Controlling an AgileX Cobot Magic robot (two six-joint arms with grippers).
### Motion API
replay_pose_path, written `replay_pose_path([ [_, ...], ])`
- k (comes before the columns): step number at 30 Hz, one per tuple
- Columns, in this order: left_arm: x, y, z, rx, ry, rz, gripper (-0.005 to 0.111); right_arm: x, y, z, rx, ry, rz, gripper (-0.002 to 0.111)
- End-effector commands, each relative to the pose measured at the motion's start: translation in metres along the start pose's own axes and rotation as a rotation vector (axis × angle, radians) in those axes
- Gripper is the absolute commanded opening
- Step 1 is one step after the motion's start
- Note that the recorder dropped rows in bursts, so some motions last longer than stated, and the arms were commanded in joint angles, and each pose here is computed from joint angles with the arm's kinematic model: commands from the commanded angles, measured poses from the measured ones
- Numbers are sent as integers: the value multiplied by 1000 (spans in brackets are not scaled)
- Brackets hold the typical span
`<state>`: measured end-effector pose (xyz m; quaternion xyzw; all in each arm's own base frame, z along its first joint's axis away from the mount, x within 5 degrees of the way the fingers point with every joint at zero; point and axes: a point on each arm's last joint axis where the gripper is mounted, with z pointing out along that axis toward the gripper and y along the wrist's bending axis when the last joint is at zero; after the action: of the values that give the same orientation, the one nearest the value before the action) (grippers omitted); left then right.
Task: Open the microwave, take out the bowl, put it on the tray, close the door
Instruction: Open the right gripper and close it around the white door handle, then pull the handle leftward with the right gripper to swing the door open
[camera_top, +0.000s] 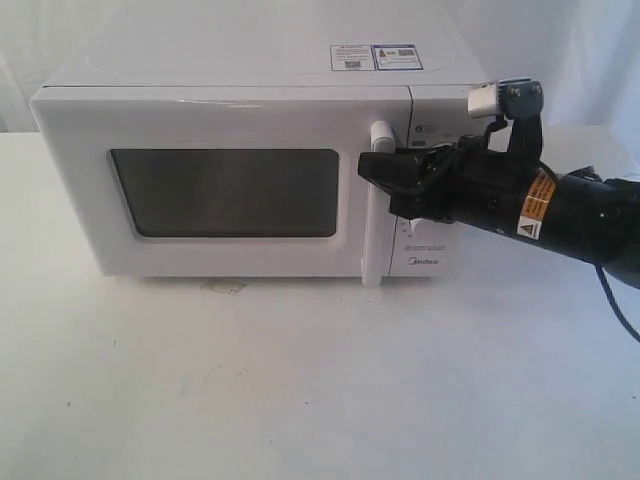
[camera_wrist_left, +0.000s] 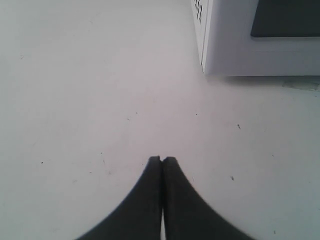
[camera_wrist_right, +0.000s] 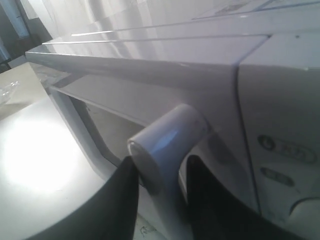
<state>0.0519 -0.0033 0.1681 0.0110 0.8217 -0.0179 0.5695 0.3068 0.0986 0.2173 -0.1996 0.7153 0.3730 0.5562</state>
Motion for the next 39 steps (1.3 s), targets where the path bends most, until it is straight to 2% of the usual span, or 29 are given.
replay_pose_path([
  [1, 2, 0, 0, -2, 3, 2, 0, 6, 57, -7, -382, 16, -69, 0],
  [13, 2, 0, 0, -2, 3, 2, 0, 16, 79, -3, -441, 34, -64, 0],
  [20, 2, 0, 0, -2, 3, 2, 0, 24, 81, -6, -446, 55, -59, 0],
  [39, 2, 0, 0, -2, 2, 2, 0, 20, 108, -24, -514, 50, -143, 0],
])
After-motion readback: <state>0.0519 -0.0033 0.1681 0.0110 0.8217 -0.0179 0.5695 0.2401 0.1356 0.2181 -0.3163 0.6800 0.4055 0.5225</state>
